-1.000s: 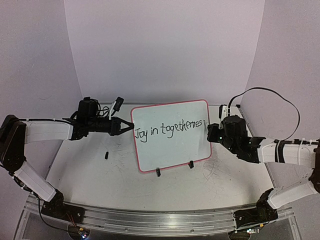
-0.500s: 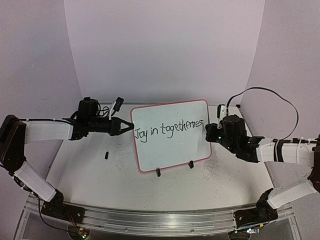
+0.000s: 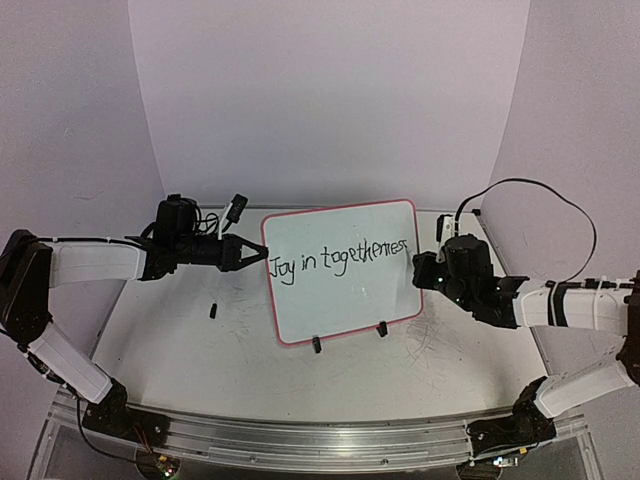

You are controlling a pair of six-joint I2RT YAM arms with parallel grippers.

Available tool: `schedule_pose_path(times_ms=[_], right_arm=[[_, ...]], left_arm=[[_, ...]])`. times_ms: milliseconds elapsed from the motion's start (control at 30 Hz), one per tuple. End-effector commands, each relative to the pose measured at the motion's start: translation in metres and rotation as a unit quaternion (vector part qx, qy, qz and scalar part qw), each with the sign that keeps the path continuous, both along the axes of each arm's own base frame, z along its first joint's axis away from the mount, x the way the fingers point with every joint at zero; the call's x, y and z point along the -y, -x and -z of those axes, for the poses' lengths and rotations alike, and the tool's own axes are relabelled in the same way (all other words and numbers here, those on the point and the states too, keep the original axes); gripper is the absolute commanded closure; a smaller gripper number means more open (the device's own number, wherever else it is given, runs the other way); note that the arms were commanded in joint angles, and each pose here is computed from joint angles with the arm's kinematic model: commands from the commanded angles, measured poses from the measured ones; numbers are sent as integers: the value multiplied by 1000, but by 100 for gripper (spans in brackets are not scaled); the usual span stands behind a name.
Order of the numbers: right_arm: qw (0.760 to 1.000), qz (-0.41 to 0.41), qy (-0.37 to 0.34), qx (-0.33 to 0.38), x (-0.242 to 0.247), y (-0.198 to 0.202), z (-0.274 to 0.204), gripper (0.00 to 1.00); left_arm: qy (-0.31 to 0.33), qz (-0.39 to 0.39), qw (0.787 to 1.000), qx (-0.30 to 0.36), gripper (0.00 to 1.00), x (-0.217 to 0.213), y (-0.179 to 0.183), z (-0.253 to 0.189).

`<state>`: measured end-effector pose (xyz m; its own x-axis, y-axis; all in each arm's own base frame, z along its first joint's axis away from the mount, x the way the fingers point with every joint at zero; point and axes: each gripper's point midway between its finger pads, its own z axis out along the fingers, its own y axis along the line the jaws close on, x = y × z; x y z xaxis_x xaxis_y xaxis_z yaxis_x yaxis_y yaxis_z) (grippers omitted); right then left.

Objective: Write a sentence on the whiteboard

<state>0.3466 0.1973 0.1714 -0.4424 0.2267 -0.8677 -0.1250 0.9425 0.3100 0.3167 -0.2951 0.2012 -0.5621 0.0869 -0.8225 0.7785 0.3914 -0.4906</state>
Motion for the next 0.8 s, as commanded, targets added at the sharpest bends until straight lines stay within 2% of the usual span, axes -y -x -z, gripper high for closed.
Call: schedule_pose_path(times_ms=[0,533,767], right_arm=[[1000,21,1,-2,10,1,0,100],[1000,-13,-10,-18,-13,9,4,100],[1000,2,-17,10,-8,6,-14,100]], left_arm=[[9,20,999,44,100,9,3,-24],[9,21,999,43,100,10,3,-24],[8,19,999,42,100,9,3,-22]])
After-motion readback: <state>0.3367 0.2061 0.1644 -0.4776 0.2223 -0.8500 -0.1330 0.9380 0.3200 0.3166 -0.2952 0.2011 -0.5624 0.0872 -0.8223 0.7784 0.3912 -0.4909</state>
